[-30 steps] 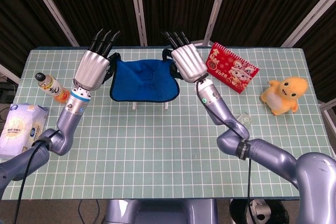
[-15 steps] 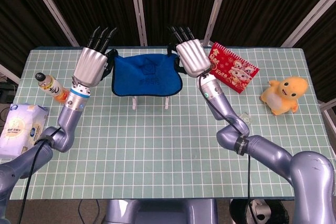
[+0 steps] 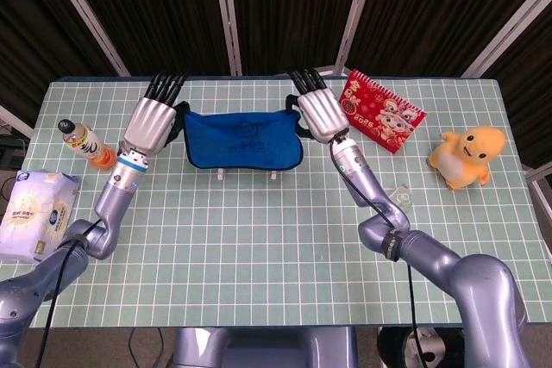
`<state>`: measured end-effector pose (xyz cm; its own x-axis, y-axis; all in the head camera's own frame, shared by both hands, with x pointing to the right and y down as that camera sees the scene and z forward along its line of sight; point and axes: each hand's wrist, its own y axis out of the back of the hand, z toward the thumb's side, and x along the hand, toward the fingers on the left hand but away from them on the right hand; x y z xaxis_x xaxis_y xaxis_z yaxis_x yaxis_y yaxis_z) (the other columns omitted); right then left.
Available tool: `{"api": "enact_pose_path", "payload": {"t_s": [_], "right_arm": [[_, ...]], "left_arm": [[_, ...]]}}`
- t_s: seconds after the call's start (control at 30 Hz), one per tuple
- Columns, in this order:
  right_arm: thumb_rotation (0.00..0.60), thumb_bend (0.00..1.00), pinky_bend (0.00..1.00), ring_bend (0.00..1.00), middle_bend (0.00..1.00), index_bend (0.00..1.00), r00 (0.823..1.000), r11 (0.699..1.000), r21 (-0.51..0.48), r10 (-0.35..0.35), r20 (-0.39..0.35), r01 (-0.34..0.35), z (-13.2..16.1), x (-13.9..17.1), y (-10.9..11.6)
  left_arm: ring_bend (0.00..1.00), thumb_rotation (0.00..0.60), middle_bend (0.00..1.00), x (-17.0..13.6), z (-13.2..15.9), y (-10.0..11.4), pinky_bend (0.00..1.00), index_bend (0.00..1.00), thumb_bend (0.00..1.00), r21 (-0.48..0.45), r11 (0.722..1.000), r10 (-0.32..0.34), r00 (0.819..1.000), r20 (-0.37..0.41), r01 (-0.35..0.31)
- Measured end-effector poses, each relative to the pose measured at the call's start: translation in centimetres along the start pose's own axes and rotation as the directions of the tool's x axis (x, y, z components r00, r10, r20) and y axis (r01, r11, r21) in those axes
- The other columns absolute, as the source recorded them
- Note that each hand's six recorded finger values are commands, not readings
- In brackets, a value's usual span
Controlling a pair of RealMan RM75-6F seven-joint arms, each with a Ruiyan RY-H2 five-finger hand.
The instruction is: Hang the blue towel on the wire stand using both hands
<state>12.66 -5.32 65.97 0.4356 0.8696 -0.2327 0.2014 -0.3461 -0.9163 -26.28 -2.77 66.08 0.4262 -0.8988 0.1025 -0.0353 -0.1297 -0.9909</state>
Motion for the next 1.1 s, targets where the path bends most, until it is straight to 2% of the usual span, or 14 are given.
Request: {"api": "enact_pose_path", "payload": {"t_s": [0.23,0.7,1.1], "right_arm": [[0.6,0.59,0.0,0.0,0.04,0.64,0.999,0.999,-0.003,0.033,0.019,-0.033,-1.1,0.5,-1.9],[0.6,0.59,0.0,0.0,0.04,0.64,0.996,0.997,-0.005,0.072,0.046,-0.072,-2.9,1.2,-3.8],[0.6,0.57,0.0,0.0,0.04,0.64,0.996,0.996,-0.037,0.086,0.039,-0.084,-2.4,1.1,-4.6]], "left_arm": [[0.0,0.6,0.0,-0.7,0.1,-1.8,0.0,0.86,0.66,-0.009,0.999,-0.047,0.999,-0.005,0.047],[0.0,0.6,0.0,-1.3,0.1,-4.0,0.0,0.86,0.66,-0.019,0.996,-0.092,0.995,-0.028,0.092],[0.0,0.6,0.0,-1.6,-0.4,-4.9,0.0,0.86,0.66,-0.035,0.993,-0.114,0.992,-0.054,0.113]]}}
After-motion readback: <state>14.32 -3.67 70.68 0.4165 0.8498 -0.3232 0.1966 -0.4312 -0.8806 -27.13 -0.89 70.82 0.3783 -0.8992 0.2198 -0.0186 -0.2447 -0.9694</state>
